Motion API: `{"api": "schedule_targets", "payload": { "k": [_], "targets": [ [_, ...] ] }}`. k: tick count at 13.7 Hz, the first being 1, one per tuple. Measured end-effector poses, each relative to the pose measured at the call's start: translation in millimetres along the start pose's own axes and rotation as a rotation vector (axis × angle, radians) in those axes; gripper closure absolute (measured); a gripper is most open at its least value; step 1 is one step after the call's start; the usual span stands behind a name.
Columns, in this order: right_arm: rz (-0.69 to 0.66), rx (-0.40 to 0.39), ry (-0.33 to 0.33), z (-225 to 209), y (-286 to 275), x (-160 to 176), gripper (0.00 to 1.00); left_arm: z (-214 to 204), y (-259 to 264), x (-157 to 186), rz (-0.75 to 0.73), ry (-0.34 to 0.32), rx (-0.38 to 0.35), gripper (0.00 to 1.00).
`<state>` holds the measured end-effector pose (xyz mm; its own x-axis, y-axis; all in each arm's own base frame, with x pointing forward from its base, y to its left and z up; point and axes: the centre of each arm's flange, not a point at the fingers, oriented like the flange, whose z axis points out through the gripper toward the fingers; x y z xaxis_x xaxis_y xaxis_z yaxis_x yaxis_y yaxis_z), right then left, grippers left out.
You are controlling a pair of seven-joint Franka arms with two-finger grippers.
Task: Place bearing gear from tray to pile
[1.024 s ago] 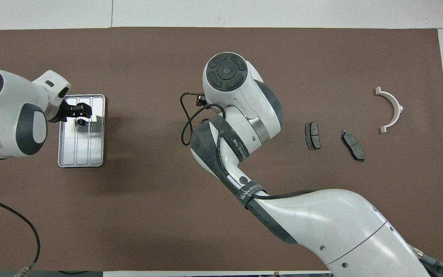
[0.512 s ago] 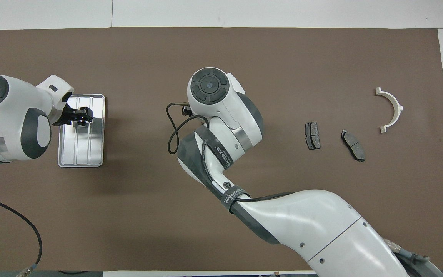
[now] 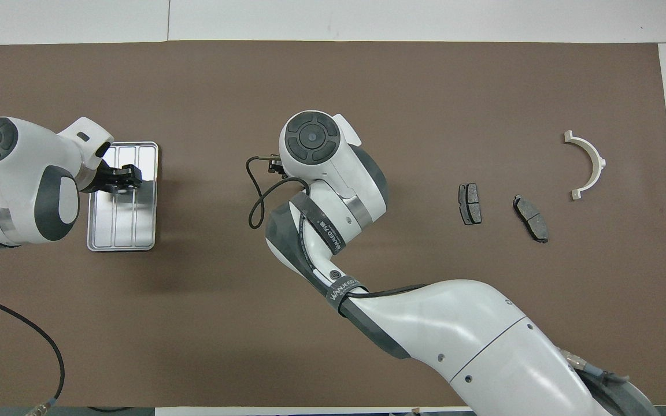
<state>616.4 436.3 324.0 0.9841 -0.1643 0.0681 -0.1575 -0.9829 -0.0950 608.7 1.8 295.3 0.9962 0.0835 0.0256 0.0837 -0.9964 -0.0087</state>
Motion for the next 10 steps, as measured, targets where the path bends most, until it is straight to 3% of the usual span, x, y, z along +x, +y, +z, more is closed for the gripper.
{"api": "schedule_targets", "payload": {
  "k": [3,4,7,10],
  "targets": [
    [0.002,-0.009,-0.009,9,2,-1,0.0,-2,2,0,0.001,0.005,-0.002,0.49],
    [0.003,-0.012,-0.012,11,3,0,0.0,-2,2,0,0.001,0.005,-0.002,0.49],
    [0.003,-0.025,-0.026,26,8,-4,0.0,-5,10,0,0.008,0.009,-0.009,0.76],
    [0.001,-0.026,-0.029,40,11,-9,0.0,-5,10,0,0.008,0.009,-0.009,0.76]
  ]
}}
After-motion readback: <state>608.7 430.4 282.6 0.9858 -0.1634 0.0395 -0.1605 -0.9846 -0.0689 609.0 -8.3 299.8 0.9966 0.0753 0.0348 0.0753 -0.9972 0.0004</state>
